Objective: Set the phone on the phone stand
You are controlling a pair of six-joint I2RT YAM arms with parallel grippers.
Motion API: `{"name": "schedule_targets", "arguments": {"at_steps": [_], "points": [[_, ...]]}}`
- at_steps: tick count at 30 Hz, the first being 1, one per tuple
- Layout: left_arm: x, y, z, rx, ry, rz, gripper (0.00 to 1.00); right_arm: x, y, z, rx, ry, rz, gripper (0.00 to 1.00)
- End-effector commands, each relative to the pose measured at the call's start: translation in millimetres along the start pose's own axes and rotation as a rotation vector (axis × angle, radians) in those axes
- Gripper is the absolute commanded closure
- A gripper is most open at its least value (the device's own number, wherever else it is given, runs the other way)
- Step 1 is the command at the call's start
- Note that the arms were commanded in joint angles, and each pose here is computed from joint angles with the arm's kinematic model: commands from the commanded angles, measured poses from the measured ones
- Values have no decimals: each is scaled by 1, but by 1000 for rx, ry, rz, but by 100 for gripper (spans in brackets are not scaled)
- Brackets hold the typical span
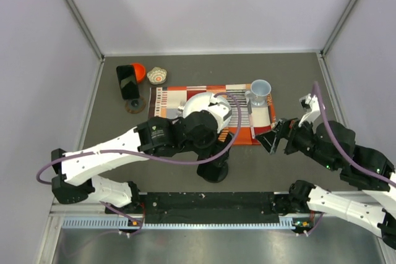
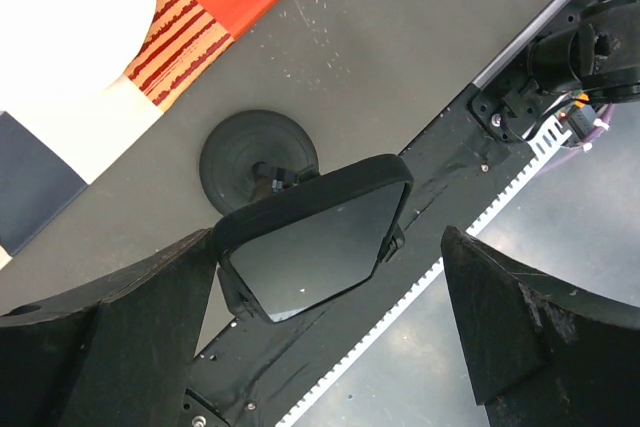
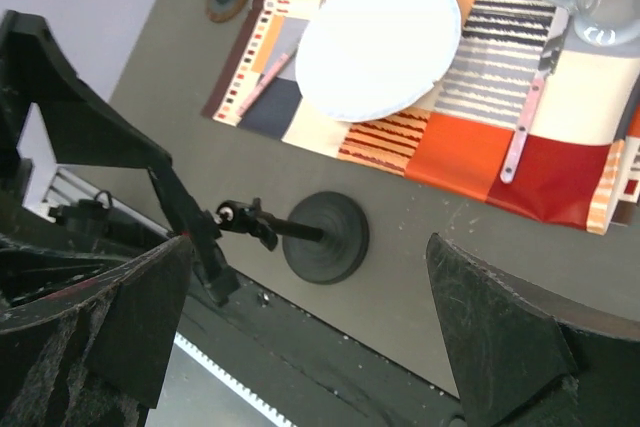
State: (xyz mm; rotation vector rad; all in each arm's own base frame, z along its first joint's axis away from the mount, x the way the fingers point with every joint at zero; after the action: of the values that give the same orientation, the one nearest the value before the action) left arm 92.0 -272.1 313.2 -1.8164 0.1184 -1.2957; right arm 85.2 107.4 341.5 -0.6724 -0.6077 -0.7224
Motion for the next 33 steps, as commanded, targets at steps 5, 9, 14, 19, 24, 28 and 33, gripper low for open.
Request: {"name": "schedule_targets", "arguments": {"at_steps": [5,9,14,19,24,28,33], "points": [[1,23,-6,175,-74,-9,2,-11,5,-15,-39,-61,22,1],[0,35,-5,277,-86,15,2,-18,5,-22,-40,-86,33,1],[0,48,-4,361,-97,19,14,-24,5,-29,-36,-103,42,1],[-1,44,-1,384,-109,30,79,-36,11,-34,-5,-94,59,1],[-5,29,9,424,-113,2,100,-49,18,-41,5,-44,63,1],[-8,8,23,459,-81,-13,100,-61,25,-43,48,6,69,2],[-12,-18,61,522,-123,38,100,-74,32,-48,129,25,53,2]]}}
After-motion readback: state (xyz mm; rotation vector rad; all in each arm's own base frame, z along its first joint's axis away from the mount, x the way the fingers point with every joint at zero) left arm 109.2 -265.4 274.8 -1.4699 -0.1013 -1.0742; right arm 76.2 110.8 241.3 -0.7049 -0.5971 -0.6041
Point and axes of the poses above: each gripper's point midway between its finger pads, its own y axis out along the fingers, its own z axis along the line the jaws close on, x = y × z, the point moved 7 cm from there along -y, back along the fingers, and after that the axes turned 14 degrees about y, right-handed, at the moved point
